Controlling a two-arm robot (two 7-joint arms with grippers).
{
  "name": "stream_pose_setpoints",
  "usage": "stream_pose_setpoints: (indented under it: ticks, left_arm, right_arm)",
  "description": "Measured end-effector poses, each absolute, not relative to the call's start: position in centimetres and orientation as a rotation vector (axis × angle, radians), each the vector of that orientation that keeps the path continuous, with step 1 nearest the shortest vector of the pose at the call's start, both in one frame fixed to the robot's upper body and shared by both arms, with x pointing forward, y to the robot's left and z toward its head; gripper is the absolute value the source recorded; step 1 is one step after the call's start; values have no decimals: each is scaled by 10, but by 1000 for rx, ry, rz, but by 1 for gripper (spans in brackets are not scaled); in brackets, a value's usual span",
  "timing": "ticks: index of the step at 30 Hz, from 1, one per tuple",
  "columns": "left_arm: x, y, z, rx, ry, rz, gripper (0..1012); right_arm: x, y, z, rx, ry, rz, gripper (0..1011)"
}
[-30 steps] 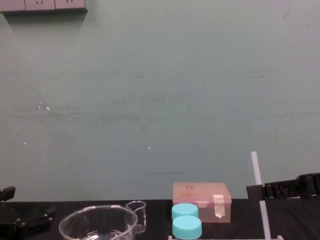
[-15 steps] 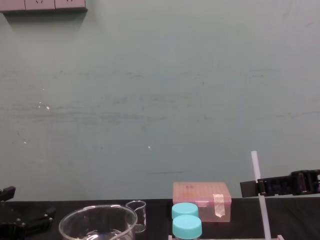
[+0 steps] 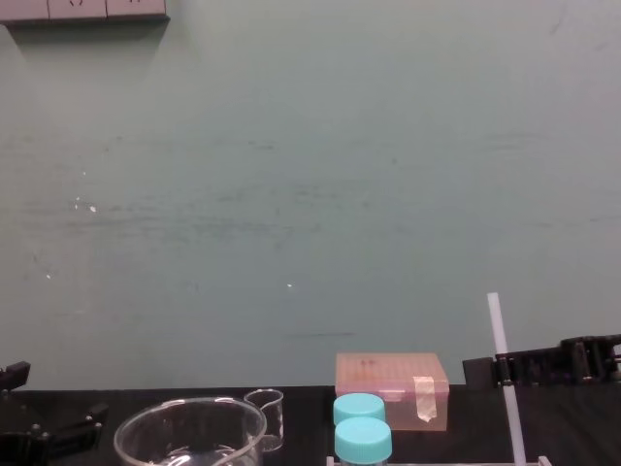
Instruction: Pick up the stirring rod with one hand, then place it down.
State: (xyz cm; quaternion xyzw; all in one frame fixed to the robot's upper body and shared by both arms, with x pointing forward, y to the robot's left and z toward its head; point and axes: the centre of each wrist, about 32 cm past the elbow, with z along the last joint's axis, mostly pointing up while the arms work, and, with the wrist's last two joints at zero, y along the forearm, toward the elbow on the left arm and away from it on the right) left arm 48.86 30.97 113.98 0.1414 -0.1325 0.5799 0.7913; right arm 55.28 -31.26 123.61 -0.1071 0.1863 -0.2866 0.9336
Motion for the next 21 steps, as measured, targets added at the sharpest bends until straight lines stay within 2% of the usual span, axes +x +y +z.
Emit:
stream_pose_setpoints:
  ticks: [12, 21]
  left_arm:
    - [489, 310, 1140, 304, -285, 1248, 1005]
    - [489, 310, 1140, 304, -285, 1248, 1005]
  right_arm:
    - [553, -313, 1236, -220, 380, -585, 1000]
    - [553, -313, 1236, -219, 379, -584, 817]
